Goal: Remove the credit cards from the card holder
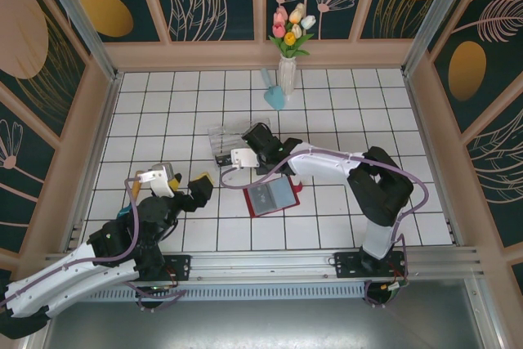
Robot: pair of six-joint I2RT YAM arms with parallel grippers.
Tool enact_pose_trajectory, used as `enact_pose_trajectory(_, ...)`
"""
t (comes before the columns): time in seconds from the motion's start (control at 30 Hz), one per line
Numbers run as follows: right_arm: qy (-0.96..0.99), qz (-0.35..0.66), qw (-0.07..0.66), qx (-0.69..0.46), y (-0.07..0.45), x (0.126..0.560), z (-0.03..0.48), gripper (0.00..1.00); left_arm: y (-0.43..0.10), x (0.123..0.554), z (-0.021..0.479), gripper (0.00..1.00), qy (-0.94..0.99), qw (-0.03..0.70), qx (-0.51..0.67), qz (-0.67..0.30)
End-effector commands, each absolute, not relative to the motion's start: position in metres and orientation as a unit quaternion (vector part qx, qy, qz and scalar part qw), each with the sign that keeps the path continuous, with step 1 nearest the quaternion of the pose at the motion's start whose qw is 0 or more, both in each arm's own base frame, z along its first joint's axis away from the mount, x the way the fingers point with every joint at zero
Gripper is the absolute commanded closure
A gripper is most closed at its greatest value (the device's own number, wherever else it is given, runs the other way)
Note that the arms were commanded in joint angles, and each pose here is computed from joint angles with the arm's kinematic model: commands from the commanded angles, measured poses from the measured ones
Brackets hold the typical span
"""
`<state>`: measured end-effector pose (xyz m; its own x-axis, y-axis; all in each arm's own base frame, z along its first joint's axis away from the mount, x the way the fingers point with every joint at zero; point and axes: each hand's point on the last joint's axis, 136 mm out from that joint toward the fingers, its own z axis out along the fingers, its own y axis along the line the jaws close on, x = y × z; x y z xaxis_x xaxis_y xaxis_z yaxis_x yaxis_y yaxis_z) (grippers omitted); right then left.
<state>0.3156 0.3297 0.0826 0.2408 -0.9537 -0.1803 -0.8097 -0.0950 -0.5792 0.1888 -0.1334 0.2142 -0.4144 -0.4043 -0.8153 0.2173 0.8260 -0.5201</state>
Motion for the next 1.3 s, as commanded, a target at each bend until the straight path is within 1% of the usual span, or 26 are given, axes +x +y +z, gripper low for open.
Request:
enact_pose_trajectory(0.0, 0.612, -0.119, 0.303, -0.720, 0.334, 0.321, 0.091, 0.72, -0.133, 0.189, 0.211, 0.01, 0.790, 0.537, -0.059, -0.289)
enact_pose_trajectory(0.07, 0.613, -0.121, 0.304, -0.719, 0.334, 0.323, 0.092, 0.68, -0.133, 0.189, 0.211, 0.01, 0.790, 0.537, -0.059, -0.289)
enact_pose_trajectory(0.1, 0.613, -0.122, 0.303, -0.719, 0.333, 0.323, 0.092, 0.67, -0.133, 0.189, 0.211, 0.01, 0.790, 0.537, -0.059, -0.289)
enact_pose_trajectory(0.3, 0.617, -0.137, 0.308, -0.711, 0.329, 0.332, 0.093, 0.67, -0.133, 0.188, 0.211, 0.01, 0.790, 0.537, -0.060, -0.290)
enact_pose_trajectory(0.43, 0.619, -0.161, 0.317, -0.700, 0.323, 0.345, 0.096, 0.66, -0.132, 0.188, 0.211, 0.01, 0.790, 0.537, -0.060, -0.289)
enact_pose_trajectory(0.67, 0.627, -0.159, 0.329, -0.688, 0.326, 0.349, 0.099, 0.66, -0.132, 0.188, 0.210, 0.01, 0.790, 0.537, -0.060, -0.289)
enact_pose_trajectory(0.87, 0.671, -0.133, 0.368, -0.630, 0.329, 0.356, 0.130, 0.66, -0.132, 0.189, 0.212, 0.01, 0.788, 0.539, -0.061, -0.291)
enact_pose_trajectory(1.0, 0.731, -0.082, 0.395, -0.551, 0.321, 0.354, 0.153, 0.68, -0.134, 0.188, 0.211, 0.01, 0.788, 0.534, -0.067, -0.299)
enact_pose_trajectory(1.17, 0.793, 0.033, 0.422, -0.439, 0.311, 0.330, 0.174, 0.68, -0.147, 0.188, 0.207, 0.01, 0.788, 0.522, -0.059, -0.322)
enact_pose_trajectory(1.27, 0.817, 0.109, 0.425, -0.375, 0.306, 0.311, 0.180, 0.67, -0.160, 0.189, 0.197, 0.06, 0.798, 0.501, -0.058, -0.330)
